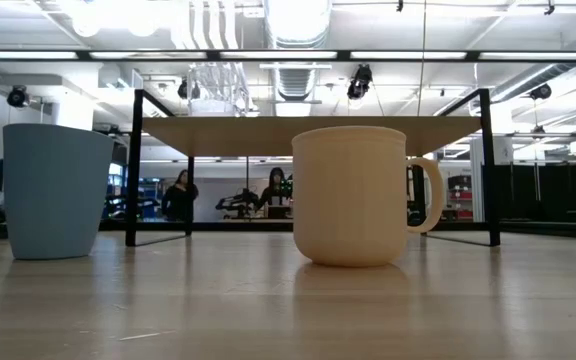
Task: Stack small to large cups/mugs on shelf
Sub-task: Put the yellow mug on the shelf
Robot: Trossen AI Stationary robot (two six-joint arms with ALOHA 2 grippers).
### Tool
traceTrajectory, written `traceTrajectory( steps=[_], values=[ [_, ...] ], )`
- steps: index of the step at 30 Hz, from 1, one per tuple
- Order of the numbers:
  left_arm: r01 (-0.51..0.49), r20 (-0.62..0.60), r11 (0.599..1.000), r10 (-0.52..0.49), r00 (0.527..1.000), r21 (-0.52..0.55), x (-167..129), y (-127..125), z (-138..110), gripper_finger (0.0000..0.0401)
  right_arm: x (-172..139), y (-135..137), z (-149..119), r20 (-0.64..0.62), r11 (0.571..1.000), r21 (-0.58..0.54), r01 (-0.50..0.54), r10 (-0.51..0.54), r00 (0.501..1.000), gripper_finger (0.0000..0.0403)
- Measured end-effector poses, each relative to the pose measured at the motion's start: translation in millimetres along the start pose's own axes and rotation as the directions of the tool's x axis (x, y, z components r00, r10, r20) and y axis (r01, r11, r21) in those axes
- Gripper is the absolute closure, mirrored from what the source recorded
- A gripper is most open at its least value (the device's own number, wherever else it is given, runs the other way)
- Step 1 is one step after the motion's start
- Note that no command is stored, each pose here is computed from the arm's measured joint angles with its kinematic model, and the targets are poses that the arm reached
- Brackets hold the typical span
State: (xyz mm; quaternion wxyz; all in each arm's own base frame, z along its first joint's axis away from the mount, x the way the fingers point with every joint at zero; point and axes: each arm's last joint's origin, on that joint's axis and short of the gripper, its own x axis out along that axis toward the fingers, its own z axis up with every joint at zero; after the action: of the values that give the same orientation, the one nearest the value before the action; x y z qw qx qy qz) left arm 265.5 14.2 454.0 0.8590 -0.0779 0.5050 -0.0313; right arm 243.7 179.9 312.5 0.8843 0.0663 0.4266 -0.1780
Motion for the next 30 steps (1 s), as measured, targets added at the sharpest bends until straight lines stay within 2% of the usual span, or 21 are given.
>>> traceTrajectory(
  steps=[5,14,18,21,27,30],
  values=[
    [0.029,-0.005,1.000,-0.029,1.000,0.001,0.2,-10.4,-1.7,0.0339,8.4,1.3,16.5,0.021,0.987,-0.139,-0.084,0.088,0.996,0.0332],
    [0.048,-0.014,0.999,-0.048,0.999,-0.017,2.1,-21.0,-2.7,0.0339,33.7,-4.1,28.7,-0.122,0.947,-0.262,-0.187,0.160,0.980,0.0332],
    [0.056,-0.018,0.998,-0.056,0.998,-0.004,2.6,-25.4,-3.2,0.0339,51.1,2.7,31.3,-0.126,0.916,-0.350,-0.196,0.161,0.979,0.0332],
    [0.059,-0.019,0.998,-0.059,0.998,0.002,2.9,-27.1,-3.5,0.0339,64.7,6.1,35.2,-0.141,0.900,-0.370,-0.229,0.189,0.972,0.0332],
    [0.060,-0.022,0.998,-0.060,0.998,0.004,3.4,-28.0,-3.7,0.0339,81.9,4.6,47.2,-0.136,0.914,-0.339,-0.222,0.186,0.973,0.0332],
    [0.060,-0.022,0.998,-0.060,0.998,0.004,3.4,-27.9,-3.7,0.0339,85.6,0.3,51.8,-0.163,0.907,-0.333,-0.257,0.213,0.963,0.0332]
  ],
)
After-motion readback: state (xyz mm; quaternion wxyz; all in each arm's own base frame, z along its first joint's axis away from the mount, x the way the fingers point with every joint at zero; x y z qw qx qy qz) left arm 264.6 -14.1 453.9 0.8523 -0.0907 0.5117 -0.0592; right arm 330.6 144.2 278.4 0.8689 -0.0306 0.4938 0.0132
